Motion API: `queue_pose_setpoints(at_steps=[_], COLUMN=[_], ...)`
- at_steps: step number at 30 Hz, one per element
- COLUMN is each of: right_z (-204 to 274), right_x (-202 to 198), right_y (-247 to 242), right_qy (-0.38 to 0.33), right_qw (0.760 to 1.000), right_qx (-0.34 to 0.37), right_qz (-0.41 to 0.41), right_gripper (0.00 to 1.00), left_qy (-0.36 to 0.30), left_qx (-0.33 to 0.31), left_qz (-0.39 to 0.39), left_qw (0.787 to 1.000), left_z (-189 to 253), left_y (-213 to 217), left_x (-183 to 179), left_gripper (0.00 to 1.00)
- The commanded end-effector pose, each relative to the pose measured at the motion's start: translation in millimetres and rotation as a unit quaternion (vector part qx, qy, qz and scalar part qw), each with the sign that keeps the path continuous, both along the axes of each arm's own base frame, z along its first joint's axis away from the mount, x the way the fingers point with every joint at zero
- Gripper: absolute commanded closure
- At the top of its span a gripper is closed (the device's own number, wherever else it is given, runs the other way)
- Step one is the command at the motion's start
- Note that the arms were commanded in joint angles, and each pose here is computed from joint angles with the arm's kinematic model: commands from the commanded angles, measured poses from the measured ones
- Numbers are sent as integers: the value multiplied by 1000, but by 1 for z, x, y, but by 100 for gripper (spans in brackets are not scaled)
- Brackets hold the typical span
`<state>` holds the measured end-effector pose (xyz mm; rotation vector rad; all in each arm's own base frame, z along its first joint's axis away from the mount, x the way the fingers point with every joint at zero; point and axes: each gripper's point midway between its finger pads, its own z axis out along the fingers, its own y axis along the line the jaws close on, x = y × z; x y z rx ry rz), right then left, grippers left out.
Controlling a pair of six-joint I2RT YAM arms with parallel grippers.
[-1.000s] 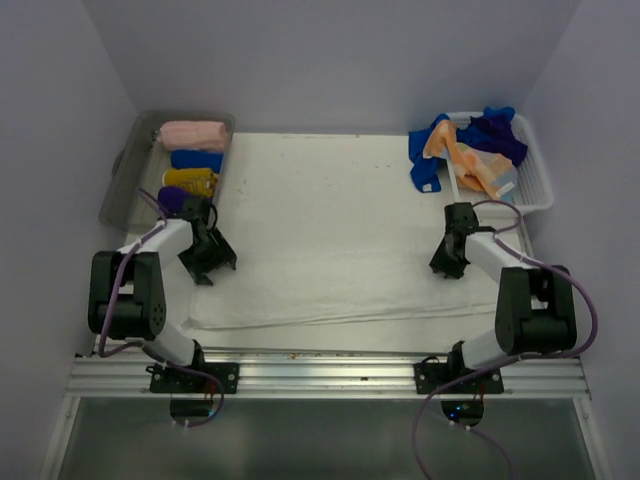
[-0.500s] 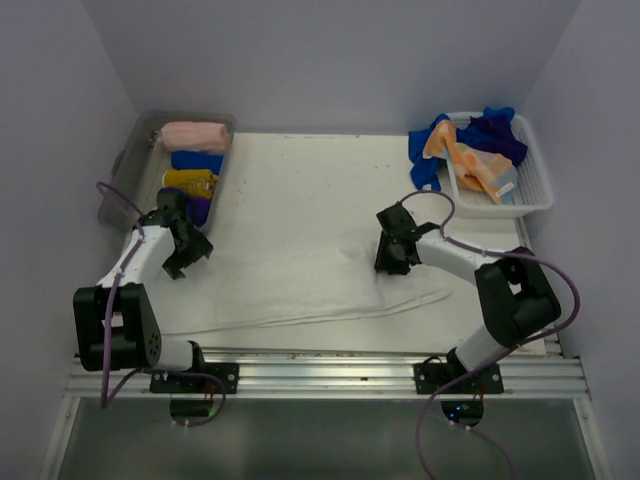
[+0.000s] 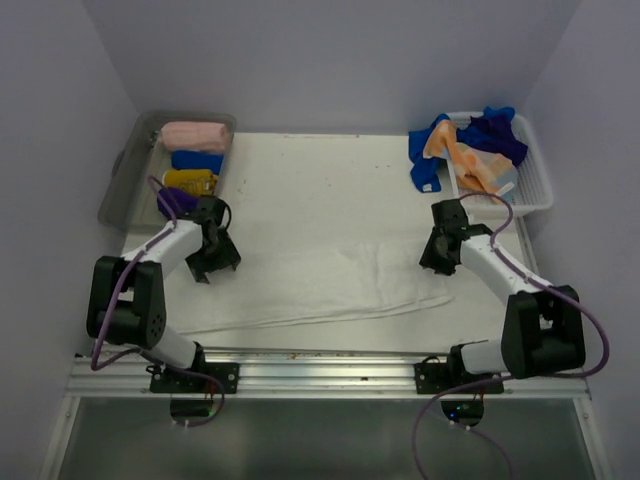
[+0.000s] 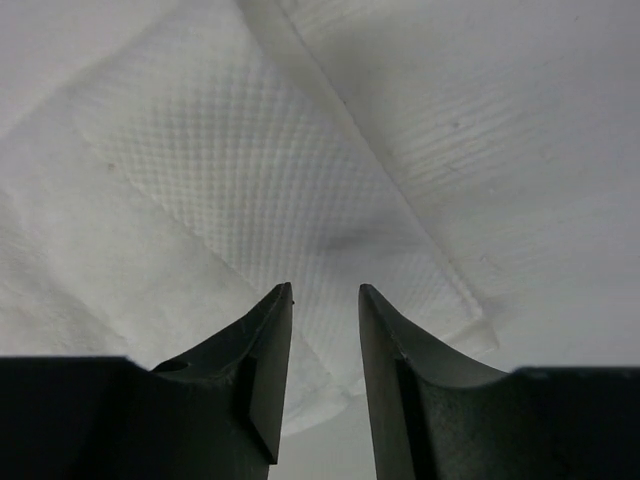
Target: Roll the towels
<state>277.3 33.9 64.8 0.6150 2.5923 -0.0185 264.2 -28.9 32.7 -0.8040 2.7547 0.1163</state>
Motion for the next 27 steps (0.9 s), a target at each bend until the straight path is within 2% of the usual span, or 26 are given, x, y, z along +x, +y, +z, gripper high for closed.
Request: queue_pose_setpoints(at_steps=[1,3,6,11,14,15,16,18,22,27], right_z=[-37,-49,-52,-30,-7,-2,3,-1,-17,-33], right_x=[-34,-50,-70,-77,-64,-60,-58,-59,-66,-71], right_y=[7,4,-10,-19,-19,-18,-16,-10,10,24], right_qy=[89,126,159,138,90,77,61,57,70,79], right_qw=[996,992,987,988,993,994,996,995,991,985], right_qx=[19,14,-8,-8,-5,0,6,25,85,126], right_qz=[10,-8,-37,-67,-70,-71,-72,-73,-78,-82], right_gripper=[65,71,70,69,59,51,47,45,47,53], left_qy=[11,20,18,10,2,-1,-1,-4,-8,-8], left_qx=[-2,-1,-11,-5,-17,-20,-23,-24,-24,-29], left_qz=[19,33,53,76,71,70,69,68,65,62], left_qw=[1000,999,998,997,997,997,997,997,998,998], left_z=[-11,-15,-17,-10,-8,-7,-7,-5,-4,-6], left_y=[4,13,30,53,48,47,46,46,46,44], left_x=[-5,-12,-17,-17,-10,-8,-7,-6,-6,-4], left_gripper=[24,24,24,24,24,24,24,24,24,24])
